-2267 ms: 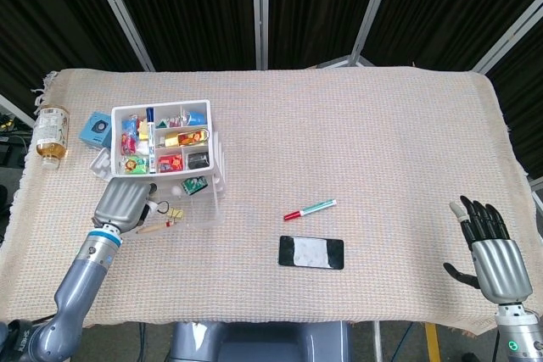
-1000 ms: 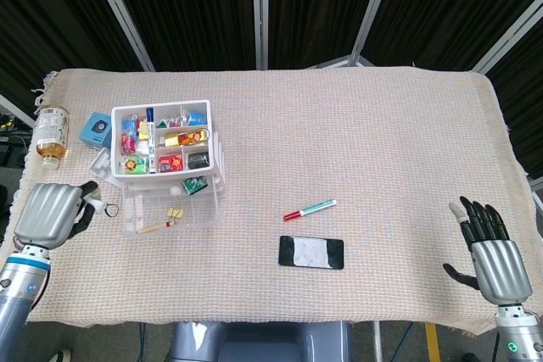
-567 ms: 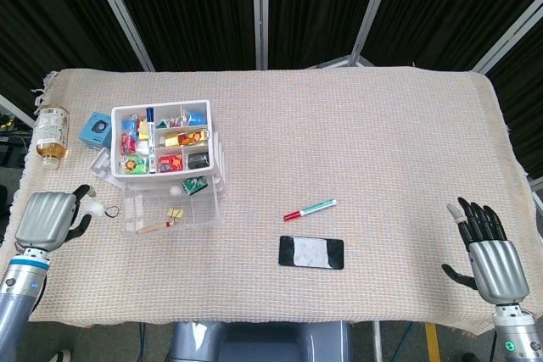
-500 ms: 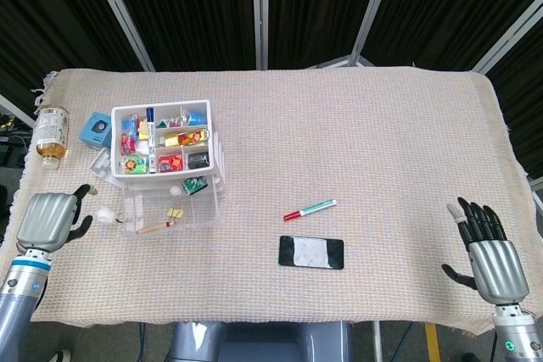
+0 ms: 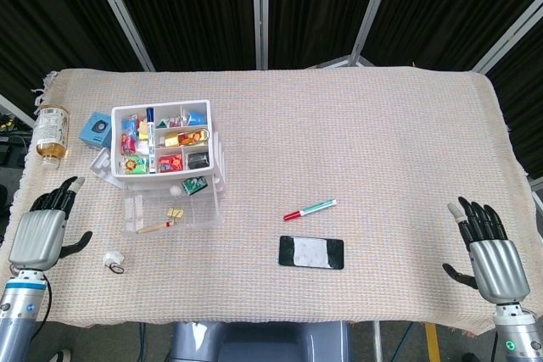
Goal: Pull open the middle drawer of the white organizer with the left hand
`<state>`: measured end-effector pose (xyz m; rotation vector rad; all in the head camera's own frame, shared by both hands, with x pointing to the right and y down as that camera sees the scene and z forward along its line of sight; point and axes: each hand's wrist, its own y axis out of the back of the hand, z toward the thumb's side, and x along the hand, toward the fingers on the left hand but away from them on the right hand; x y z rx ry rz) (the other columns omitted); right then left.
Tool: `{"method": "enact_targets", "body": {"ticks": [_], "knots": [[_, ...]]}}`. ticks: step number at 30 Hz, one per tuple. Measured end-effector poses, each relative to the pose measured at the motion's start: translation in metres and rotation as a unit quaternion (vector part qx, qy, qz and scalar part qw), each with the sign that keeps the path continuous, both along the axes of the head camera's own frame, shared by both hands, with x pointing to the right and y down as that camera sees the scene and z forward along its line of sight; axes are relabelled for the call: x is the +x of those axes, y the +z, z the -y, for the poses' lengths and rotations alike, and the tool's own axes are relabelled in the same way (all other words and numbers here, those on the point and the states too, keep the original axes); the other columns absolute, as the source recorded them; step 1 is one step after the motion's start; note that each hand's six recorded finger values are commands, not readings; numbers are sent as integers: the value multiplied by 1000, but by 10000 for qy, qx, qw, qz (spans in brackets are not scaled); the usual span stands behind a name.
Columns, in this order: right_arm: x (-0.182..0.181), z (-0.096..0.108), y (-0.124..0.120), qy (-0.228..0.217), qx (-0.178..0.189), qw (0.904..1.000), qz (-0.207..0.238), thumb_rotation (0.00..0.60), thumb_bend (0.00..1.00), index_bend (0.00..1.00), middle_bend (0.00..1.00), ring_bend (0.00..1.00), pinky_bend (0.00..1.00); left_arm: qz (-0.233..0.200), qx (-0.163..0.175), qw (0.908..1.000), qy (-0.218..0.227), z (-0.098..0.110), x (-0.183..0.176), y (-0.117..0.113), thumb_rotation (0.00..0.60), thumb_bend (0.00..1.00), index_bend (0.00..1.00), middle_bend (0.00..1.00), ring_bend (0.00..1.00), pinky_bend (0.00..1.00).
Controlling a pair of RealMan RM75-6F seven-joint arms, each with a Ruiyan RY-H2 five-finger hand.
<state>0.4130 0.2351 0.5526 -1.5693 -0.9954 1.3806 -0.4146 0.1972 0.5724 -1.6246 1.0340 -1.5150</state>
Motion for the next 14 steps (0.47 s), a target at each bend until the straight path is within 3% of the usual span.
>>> {"method": "enact_targets", "body": {"ticks": [4, 10, 14], "knots": [[0, 1, -3, -36, 80, 10000, 8, 600, 15, 0, 0, 0, 0, -90, 275, 9995, -105, -13, -4, -4, 600, 250, 0, 0, 0, 0], [-3, 3, -8, -96, 218, 9996, 146, 600, 15, 0, 0, 0, 0, 220, 586, 9977, -249, -32, -23, -8, 600, 226, 0, 0, 0, 0], [-3, 3, -11, -117, 287, 9993, 228, 600, 15, 0, 0, 0, 0, 252, 575, 9975, -316, -40, -30, -8, 600, 225, 0, 0, 0, 0]]}}
